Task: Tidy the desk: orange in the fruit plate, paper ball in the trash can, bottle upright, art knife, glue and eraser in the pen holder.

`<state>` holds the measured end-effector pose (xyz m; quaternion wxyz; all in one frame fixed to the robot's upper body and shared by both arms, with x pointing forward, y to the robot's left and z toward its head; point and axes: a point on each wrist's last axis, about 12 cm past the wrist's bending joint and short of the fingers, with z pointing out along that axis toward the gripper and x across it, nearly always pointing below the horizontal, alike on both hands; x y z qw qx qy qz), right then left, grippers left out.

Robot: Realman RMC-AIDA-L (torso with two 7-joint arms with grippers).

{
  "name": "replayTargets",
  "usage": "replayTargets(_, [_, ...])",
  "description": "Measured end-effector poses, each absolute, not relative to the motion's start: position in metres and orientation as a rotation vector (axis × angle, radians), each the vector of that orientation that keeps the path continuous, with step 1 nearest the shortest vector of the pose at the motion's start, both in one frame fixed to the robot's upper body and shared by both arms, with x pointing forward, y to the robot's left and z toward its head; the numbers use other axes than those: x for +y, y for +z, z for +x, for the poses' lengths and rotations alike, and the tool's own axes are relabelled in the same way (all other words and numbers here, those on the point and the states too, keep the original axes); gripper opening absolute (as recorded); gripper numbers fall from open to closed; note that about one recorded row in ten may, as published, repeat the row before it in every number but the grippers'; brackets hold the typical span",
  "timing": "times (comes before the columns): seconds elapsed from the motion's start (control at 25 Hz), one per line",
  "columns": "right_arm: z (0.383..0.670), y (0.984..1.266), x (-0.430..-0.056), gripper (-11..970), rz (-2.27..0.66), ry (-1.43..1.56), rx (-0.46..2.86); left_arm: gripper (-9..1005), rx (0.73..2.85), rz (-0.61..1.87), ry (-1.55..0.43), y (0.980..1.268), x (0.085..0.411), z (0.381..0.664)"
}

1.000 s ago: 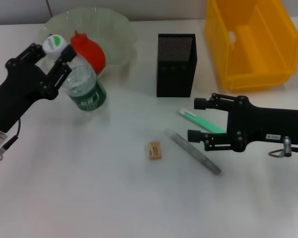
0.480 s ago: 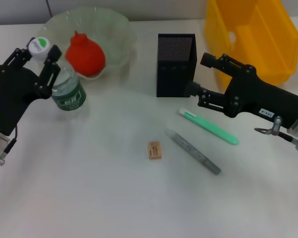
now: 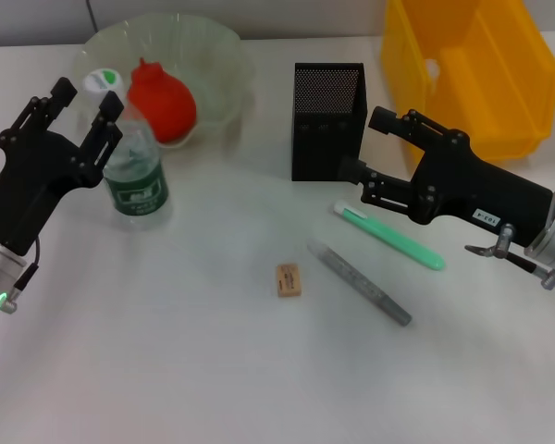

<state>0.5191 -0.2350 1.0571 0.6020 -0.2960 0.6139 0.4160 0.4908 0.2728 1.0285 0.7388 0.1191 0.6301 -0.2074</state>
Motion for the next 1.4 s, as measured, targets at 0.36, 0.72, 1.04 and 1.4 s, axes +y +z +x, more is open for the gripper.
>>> replayTargets(0.36, [0.518, 1.058, -0.236, 839, -0.671, 0.968, 1.414, 792, 1.193, 0.284, -0.675, 1.059, 0.315, 0.456])
replayTargets(0.72, [0.541, 1.094, -0.262, 839, -0.789, 1.031, 1.558, 784, 1.401, 0.741, -0.978, 1.076, 0.337, 0.45])
replayTargets(1.04, [0.556, 1.177, -0.266, 839, -1.141, 0.835, 2.067, 785, 1.555, 0.918, -1.045, 1.067, 0.32, 0.467])
replayTargets(1.4, [0.588, 1.212, -0.217, 838, -1.165, 0.373, 2.528, 785, 1.638, 0.949, -1.036, 1.065, 0.309, 0.487])
